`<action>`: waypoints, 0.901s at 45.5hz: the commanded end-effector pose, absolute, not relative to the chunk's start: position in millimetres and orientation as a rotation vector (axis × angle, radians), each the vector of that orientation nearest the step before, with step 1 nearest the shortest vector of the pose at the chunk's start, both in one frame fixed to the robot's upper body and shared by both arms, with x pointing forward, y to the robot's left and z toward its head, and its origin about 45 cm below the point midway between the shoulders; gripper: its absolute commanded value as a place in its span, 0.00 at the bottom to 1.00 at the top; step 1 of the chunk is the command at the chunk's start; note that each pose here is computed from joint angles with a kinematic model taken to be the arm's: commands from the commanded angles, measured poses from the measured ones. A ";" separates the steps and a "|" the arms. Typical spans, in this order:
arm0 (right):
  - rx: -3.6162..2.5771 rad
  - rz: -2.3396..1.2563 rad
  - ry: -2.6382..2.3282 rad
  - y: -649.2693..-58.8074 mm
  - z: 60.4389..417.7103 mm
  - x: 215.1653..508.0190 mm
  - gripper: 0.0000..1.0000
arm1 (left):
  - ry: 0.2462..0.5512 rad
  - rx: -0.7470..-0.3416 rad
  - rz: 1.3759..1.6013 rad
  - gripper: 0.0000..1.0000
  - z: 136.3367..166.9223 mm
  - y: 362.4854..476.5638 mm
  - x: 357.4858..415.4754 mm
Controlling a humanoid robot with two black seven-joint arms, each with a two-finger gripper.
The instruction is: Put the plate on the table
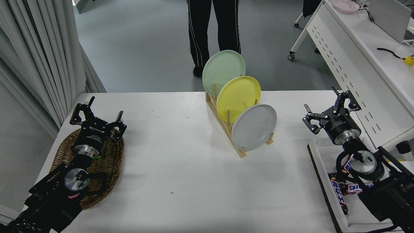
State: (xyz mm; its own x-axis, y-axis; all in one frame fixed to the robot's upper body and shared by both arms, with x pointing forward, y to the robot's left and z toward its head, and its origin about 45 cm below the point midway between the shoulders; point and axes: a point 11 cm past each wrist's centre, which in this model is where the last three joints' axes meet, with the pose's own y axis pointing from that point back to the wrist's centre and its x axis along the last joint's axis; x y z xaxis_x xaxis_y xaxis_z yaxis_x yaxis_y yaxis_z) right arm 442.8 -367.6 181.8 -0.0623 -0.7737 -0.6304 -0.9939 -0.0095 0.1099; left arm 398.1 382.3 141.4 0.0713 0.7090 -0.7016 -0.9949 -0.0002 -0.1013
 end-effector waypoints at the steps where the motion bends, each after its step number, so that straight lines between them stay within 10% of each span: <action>1: -2.005 0.651 2.041 -379.6 198.6 458.1 0.99 | 0.533 -0.683 1.444 1.00 141.4 382.5 398.0; 41: -2.919 0.133 2.116 -373.0 244.6 454.4 0.99 | 0.533 -0.683 1.444 1.00 141.4 382.5 398.0</action>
State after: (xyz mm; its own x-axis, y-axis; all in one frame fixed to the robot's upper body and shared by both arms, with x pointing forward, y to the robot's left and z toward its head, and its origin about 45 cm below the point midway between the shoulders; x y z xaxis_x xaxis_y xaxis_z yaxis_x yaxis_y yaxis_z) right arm 470.8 -366.1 238.3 0.2570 -0.9613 0.0992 -0.9220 -0.2131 0.3234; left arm 398.1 382.3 141.4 0.0709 0.7092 -0.7015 -0.9949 -0.0005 -0.1011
